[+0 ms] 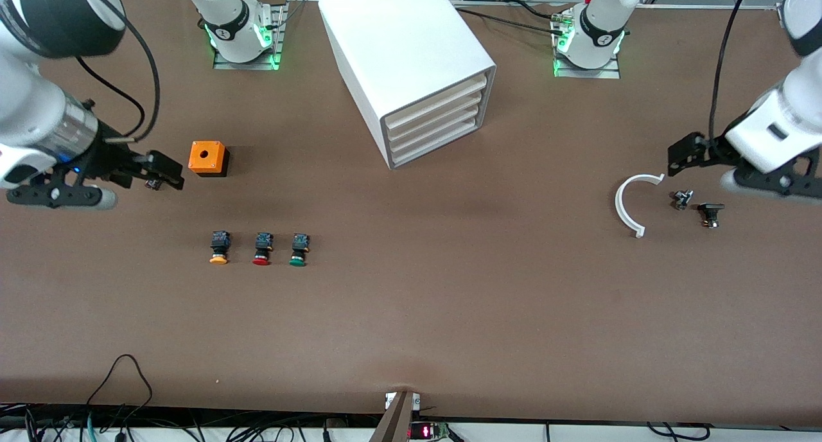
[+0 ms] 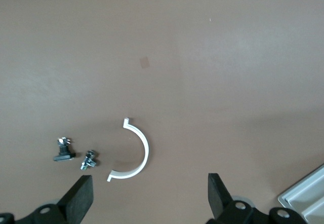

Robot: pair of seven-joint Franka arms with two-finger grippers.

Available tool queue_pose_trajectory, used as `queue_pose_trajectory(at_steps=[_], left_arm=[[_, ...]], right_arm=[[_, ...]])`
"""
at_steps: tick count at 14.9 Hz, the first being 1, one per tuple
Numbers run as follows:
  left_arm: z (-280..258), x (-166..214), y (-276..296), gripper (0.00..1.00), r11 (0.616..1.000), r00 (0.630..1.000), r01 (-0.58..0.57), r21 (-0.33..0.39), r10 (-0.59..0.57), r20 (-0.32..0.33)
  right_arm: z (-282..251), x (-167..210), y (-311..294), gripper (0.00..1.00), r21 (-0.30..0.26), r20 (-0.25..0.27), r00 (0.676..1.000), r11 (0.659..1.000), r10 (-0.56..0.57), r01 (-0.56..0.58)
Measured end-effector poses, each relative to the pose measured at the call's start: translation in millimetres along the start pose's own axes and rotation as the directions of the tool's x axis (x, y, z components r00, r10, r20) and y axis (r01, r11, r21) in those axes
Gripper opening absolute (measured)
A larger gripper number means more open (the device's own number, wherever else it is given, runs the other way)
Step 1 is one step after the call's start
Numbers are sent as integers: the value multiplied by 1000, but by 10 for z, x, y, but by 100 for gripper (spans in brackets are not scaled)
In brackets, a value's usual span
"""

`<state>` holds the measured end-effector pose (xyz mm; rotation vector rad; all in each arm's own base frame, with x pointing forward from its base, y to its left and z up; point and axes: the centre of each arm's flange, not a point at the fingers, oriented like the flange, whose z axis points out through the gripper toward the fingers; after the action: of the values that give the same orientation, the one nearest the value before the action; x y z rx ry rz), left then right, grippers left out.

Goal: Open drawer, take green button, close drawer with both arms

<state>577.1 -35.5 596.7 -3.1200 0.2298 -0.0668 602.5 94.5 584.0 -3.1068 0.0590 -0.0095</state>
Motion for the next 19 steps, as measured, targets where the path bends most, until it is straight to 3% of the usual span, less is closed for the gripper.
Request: queue_pose_trajectory(at_steps=[3,7,19], left_arm=[[-24,-277,1,100,1000,999,13,-1,-13,52],[161,-208,12,100,999,995,50,-1,-50,90],[197,-118,24,100,998,994,62,-1,-61,90]], right_arm=[[-274,-210,20,100,-10,3,1000,1000,-1,1],[-459,-345,54,100,-14,-6,1000,1000,-5,5],[-525,-392,104,100,-31,-1,999,999,-43,42]])
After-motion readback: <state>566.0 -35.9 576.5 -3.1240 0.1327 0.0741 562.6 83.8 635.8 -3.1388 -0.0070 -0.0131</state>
